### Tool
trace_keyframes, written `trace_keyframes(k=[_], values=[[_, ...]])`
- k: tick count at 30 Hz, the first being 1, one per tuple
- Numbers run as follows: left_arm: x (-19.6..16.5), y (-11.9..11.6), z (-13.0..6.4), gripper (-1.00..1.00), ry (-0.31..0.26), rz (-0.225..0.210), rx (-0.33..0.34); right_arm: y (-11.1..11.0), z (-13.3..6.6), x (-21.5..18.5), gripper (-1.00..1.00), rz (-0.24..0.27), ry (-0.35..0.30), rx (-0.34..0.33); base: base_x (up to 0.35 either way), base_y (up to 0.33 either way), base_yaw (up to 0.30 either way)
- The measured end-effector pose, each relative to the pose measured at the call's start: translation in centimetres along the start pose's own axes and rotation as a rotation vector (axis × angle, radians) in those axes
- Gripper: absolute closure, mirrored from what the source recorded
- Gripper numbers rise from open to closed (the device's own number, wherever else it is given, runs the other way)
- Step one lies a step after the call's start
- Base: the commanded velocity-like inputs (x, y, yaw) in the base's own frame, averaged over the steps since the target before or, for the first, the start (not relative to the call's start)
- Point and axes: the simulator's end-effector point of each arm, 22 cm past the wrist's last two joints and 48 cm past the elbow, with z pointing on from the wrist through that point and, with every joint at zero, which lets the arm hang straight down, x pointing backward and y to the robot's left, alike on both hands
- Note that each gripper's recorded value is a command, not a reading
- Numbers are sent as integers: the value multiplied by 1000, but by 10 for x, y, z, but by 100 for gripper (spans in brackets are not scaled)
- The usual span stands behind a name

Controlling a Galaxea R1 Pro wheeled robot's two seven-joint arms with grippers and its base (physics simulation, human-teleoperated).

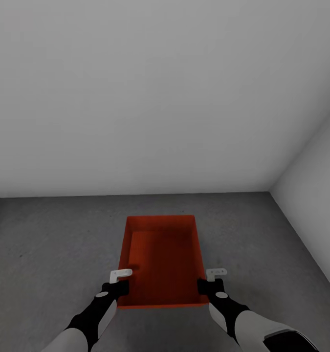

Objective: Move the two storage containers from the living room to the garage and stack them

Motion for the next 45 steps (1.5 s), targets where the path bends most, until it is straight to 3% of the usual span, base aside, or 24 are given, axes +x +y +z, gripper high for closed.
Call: trace_keyframes(k=[19,45], values=[[-1,-1,0,100,-3,1,0,-1,0,-1,100,0,-4,1,0,0,0],[-1,-3,21,100,-4,0,4,-1,22,0,100,-2,-4,1,0,0,0]])
